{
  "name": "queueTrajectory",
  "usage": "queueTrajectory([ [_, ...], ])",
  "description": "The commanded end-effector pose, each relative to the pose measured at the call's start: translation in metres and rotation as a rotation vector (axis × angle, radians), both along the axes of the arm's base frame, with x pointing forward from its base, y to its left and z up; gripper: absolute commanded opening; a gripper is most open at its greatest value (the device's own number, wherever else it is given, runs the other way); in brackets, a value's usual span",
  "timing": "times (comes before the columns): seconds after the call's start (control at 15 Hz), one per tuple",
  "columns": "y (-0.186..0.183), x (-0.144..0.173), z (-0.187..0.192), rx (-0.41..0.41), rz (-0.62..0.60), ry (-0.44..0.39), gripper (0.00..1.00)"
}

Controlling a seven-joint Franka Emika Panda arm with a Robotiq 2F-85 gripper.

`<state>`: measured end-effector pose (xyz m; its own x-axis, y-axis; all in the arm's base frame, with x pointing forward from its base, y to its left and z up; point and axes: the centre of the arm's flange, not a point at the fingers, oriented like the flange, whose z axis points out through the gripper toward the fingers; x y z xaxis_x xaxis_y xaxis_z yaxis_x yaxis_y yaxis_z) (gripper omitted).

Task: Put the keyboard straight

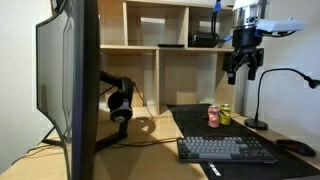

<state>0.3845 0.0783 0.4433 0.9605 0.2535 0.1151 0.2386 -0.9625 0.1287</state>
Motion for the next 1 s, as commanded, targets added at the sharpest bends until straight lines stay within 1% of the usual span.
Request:
queueTrajectory([
  [0.0, 0.000, 0.000, 0.000, 0.000, 0.000, 0.000, 1.00],
  [0.07, 0.003, 0.007, -0.002, -0.011, -0.028, -0.017, 1.00],
  [0.13, 0.003, 0.015, -0.009, -0.029, -0.072, -0.010, 1.00],
  [0.2, -0.001, 0.020, -0.026, -0.056, -0.142, 0.031, 1.00],
  [0.27, -0.006, 0.016, -0.042, -0.068, -0.197, 0.055, 1.00],
  [0.33, -0.013, 0.004, -0.061, -0.089, -0.241, 0.075, 1.00],
  [0.4, -0.019, -0.006, -0.077, -0.099, -0.280, 0.113, 1.00],
  [0.47, -0.027, -0.023, -0.095, -0.102, -0.330, 0.150, 1.00],
  [0.6, -0.041, -0.053, -0.120, -0.096, -0.414, 0.247, 1.00],
  [0.67, -0.048, -0.065, -0.126, -0.087, -0.463, 0.272, 1.00],
  [0.73, -0.054, -0.073, -0.128, -0.099, -0.523, 0.263, 1.00],
  [0.8, -0.039, -0.047, -0.124, -0.106, -0.439, 0.257, 1.00],
  [0.93, -0.041, -0.049, -0.126, -0.108, -0.450, 0.259, 1.00],
])
